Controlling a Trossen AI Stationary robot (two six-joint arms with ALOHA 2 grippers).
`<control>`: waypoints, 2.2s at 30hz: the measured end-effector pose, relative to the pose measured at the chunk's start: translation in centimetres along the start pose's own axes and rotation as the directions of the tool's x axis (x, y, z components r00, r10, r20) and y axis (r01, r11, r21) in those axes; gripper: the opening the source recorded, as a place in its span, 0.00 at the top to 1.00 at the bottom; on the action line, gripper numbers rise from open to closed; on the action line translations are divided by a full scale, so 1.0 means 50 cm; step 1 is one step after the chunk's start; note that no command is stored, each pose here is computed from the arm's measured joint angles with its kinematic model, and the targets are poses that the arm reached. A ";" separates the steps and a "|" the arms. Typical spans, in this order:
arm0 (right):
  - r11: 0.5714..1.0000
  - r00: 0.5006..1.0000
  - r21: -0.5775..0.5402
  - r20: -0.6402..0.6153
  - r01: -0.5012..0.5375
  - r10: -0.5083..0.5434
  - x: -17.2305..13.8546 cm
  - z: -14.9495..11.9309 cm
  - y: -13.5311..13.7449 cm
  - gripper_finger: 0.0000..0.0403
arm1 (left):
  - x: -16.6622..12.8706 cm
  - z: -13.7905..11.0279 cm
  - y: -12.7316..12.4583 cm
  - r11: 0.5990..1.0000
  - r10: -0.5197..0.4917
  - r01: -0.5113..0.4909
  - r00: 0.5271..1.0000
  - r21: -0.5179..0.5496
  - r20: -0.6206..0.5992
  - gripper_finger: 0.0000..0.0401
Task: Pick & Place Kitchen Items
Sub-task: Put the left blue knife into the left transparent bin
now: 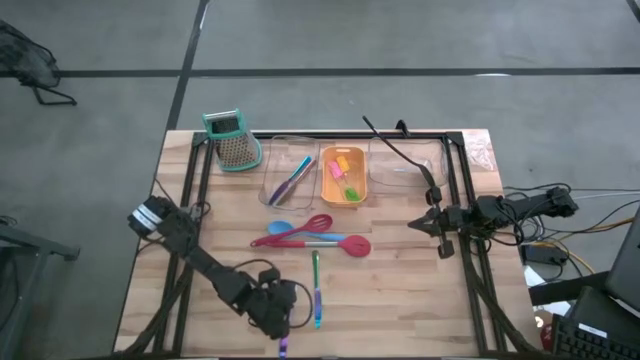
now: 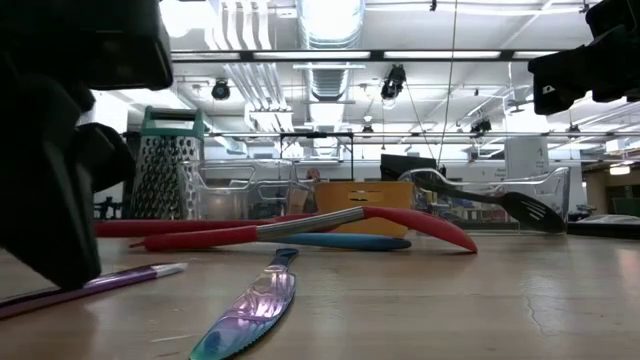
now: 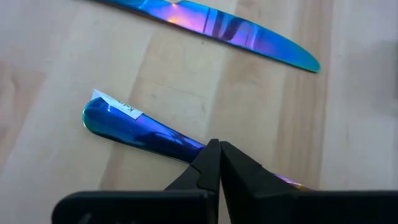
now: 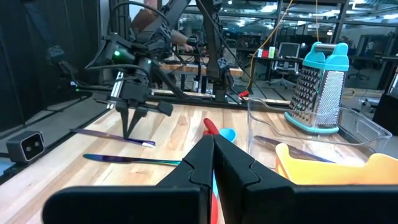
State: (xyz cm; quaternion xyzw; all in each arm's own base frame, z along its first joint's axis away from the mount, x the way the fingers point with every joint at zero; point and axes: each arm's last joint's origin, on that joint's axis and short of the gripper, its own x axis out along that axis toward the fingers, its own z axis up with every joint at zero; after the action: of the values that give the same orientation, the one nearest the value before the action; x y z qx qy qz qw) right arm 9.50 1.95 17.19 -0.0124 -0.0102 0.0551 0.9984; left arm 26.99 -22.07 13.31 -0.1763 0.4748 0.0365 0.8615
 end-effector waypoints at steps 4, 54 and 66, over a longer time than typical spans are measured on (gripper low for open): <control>1.000 1.000 0.001 0.000 0.000 0.000 0.000 0.000 0.000 0.98 | -0.003 -0.007 -0.008 1.000 -0.013 0.014 1.000 -0.002 0.011 0.98; 1.000 1.000 0.001 -0.006 0.000 0.000 0.000 -0.001 0.000 0.98 | -0.109 0.038 -0.175 0.894 -0.432 0.317 0.797 0.316 0.423 0.71; 1.000 1.000 -0.001 -0.006 0.000 0.000 0.000 -0.001 0.000 0.98 | -0.146 -0.036 -0.207 0.900 -0.320 0.071 0.779 0.431 0.539 0.71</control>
State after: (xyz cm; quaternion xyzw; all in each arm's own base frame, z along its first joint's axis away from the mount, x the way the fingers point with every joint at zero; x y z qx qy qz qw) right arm 9.50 1.95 17.12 -0.0132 -0.0071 0.0552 0.9984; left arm 23.92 -31.59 21.26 -0.0316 0.1551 -0.0959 0.9827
